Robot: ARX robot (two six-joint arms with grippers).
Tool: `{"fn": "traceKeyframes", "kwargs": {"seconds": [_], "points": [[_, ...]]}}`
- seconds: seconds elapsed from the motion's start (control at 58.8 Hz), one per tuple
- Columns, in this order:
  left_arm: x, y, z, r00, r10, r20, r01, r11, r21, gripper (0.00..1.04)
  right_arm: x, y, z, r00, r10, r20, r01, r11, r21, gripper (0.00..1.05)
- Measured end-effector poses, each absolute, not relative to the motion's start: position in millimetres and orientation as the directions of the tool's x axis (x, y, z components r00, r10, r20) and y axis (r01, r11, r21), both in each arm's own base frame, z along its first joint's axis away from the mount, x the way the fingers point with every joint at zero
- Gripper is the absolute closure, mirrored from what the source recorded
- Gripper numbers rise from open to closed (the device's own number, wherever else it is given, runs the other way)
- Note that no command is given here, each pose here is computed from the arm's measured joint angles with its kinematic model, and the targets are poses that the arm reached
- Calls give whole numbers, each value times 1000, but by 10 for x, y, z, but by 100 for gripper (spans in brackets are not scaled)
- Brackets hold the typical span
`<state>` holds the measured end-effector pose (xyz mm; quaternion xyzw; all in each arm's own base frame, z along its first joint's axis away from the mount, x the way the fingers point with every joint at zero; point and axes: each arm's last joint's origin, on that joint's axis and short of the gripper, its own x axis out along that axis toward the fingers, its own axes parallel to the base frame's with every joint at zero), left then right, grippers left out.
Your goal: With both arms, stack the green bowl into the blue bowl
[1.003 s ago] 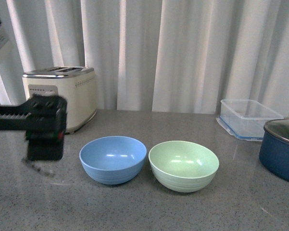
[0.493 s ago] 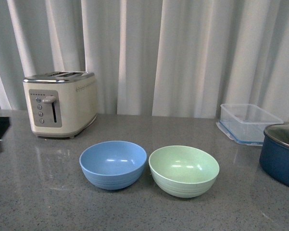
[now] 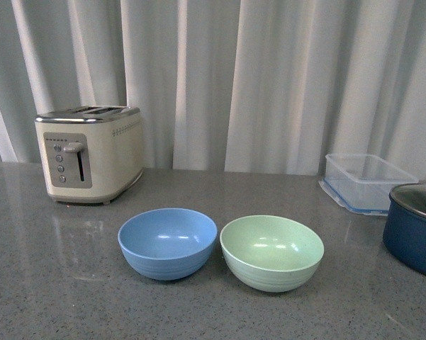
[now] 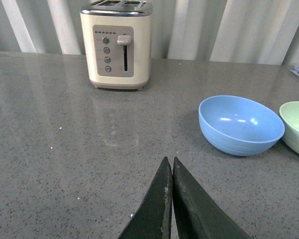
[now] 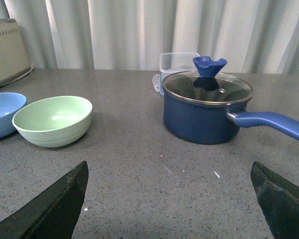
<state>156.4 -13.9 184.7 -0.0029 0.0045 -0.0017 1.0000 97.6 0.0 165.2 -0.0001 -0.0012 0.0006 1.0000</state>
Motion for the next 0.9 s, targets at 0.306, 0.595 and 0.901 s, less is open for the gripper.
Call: {"fn": "traceKeyframes", "kwargs": {"seconds": [0.306,0.595,0.901], "points": [[1381,-3,1761,1000,0,-6,0,1000,-5,101,976,0,1652,1000,2,2,-2,1000,0,10],[1271,-3,1726,1000,0,17,0,1000,-4,101,976,0,1651,1000,1,2,-1,1000,0,10],[1154,-2,1740,1000,0,25,0,1000,-4,101,976,0,1651,1000,1,2,-1,1000,0,10]]}}
